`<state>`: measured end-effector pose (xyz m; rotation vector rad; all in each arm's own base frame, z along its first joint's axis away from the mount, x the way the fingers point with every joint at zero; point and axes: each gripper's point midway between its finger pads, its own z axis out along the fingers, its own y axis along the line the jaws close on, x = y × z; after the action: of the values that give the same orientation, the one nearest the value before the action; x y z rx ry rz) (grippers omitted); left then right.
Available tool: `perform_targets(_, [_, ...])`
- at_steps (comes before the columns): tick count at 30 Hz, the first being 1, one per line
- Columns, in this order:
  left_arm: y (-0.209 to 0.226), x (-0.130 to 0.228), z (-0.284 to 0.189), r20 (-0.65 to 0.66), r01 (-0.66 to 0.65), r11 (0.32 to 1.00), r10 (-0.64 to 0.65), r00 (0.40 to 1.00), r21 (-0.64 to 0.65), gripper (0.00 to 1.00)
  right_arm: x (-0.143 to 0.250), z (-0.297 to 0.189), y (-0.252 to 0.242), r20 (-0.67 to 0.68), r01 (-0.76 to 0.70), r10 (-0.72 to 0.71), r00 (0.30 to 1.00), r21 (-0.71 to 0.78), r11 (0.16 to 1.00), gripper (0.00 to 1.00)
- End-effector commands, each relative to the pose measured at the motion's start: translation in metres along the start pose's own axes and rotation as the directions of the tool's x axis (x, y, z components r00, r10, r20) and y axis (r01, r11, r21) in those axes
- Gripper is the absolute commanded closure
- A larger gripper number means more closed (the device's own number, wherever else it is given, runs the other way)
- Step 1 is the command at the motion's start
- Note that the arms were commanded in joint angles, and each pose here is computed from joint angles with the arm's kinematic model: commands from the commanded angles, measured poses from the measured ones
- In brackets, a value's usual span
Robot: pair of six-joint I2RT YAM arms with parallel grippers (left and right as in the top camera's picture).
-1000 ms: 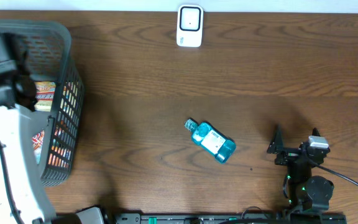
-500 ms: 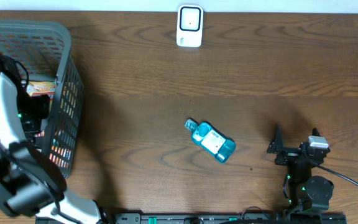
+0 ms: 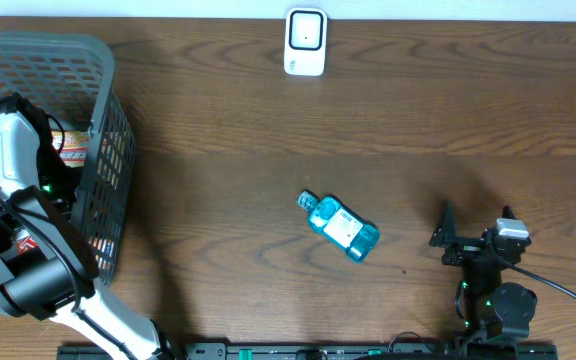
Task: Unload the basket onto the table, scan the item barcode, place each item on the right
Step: 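Return the left gripper into the basket and grasp the orange box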
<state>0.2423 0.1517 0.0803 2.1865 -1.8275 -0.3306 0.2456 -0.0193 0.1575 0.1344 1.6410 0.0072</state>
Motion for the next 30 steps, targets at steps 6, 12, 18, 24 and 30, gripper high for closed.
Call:
perform_targets(6, [0.011, -0.031, -0.001, 0.183, 0.021, 0.998, -0.009, 0.983, -0.067, 0.02, 0.001, 0.000, 0.000, 0.001, 0.013, -0.013, 1.000, -0.001, 1.000, 0.01])
perform_targets(12, [0.007, -0.035, 0.004, 0.208, 0.024, 0.998, -0.012, 0.978, -0.057, 0.02, 0.001, 0.000, 0.000, 0.001, 0.013, -0.013, 1.000, -0.001, 1.000, 0.01])
perform_targets(18, [0.010, -0.034, 0.014, 0.204, 0.022, 0.997, -0.007, 0.979, -0.073, 0.02, 0.001, 0.000, 0.000, 0.001, 0.013, -0.013, 1.000, -0.001, 1.000, 0.01])
perform_targets(24, [0.015, -0.030, 0.030, 0.196, 0.019, 0.995, 0.001, 0.981, -0.098, 0.02, 0.001, 0.000, 0.000, 0.001, 0.013, -0.013, 1.000, -0.001, 1.000, 0.01])
perform_targets(30, [0.021, -0.026, 0.047, 0.187, 0.018, 0.992, 0.006, 0.982, -0.125, 0.20, 0.001, 0.000, 0.000, 0.001, 0.013, -0.013, 1.000, -0.001, 1.000, 0.01])
